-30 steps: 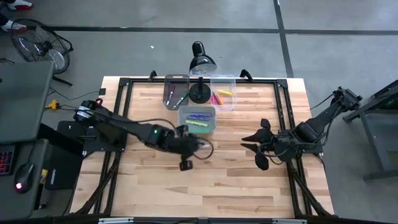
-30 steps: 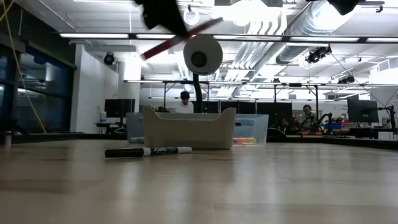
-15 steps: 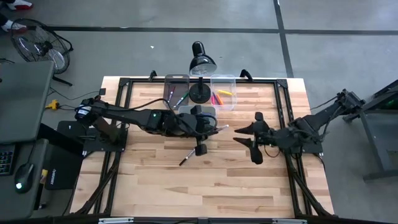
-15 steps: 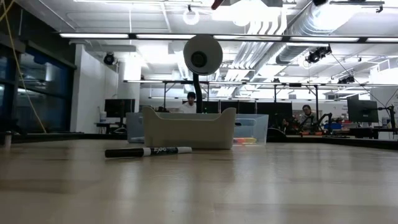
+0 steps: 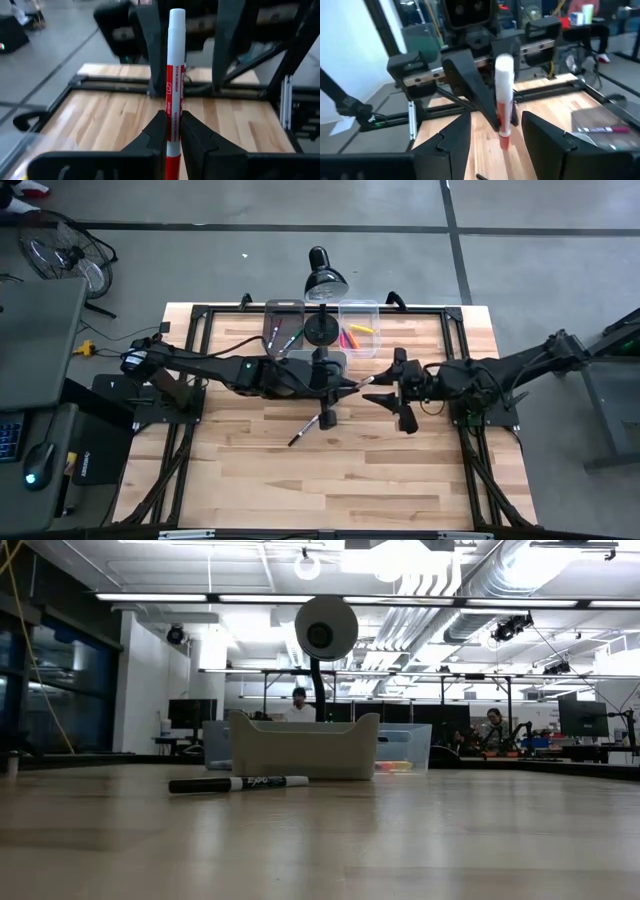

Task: Pick & Place Markers
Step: Put the medium red marker into the black bin

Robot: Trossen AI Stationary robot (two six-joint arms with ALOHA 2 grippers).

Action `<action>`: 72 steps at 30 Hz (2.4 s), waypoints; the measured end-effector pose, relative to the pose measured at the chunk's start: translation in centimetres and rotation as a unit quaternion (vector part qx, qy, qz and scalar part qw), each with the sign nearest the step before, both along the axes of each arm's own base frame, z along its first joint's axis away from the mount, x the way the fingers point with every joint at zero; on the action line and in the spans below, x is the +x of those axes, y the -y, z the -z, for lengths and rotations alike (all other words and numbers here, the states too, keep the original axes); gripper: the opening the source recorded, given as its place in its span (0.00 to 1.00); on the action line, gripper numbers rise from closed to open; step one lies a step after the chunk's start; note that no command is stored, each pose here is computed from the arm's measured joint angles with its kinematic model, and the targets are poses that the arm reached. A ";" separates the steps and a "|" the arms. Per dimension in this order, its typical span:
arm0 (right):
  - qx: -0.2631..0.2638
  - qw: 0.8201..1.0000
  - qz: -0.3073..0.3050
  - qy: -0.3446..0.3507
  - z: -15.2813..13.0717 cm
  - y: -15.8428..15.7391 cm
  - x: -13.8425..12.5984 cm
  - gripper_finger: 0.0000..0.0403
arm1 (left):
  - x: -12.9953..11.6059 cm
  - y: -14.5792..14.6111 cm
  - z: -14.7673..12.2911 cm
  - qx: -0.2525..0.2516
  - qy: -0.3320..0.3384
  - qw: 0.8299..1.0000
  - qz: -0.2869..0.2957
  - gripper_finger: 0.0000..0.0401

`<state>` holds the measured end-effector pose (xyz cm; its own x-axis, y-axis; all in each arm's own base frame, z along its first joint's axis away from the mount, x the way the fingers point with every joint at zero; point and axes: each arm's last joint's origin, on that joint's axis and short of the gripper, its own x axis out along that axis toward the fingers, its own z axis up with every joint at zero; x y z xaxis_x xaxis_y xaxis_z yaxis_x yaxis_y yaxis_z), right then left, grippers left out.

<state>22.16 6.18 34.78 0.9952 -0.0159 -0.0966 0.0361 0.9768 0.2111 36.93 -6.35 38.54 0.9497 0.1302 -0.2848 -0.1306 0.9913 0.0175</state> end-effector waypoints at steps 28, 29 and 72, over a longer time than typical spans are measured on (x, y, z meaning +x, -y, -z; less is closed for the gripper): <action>-0.023 0.999 -0.002 0.050 -0.9 0.1 0.4 0.09 | 0.5 0.1 -0.3 -0.013 0.032 0.999 0.008 0.08; -0.025 0.998 -0.002 0.050 -0.9 0.1 0.4 0.07 | 0.5 0.1 -0.3 -0.014 0.033 0.999 0.008 0.08; -0.021 0.999 0.035 -0.018 0.4 0.8 0.4 0.07 | -3.7 -1.2 -0.1 0.057 -0.107 0.989 -0.085 0.38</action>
<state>22.53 5.41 34.34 0.9872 -0.0910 -0.1308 0.1125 0.9794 0.1678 33.26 -5.19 38.67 0.8311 0.3251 -0.4512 -0.2755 0.9455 0.1738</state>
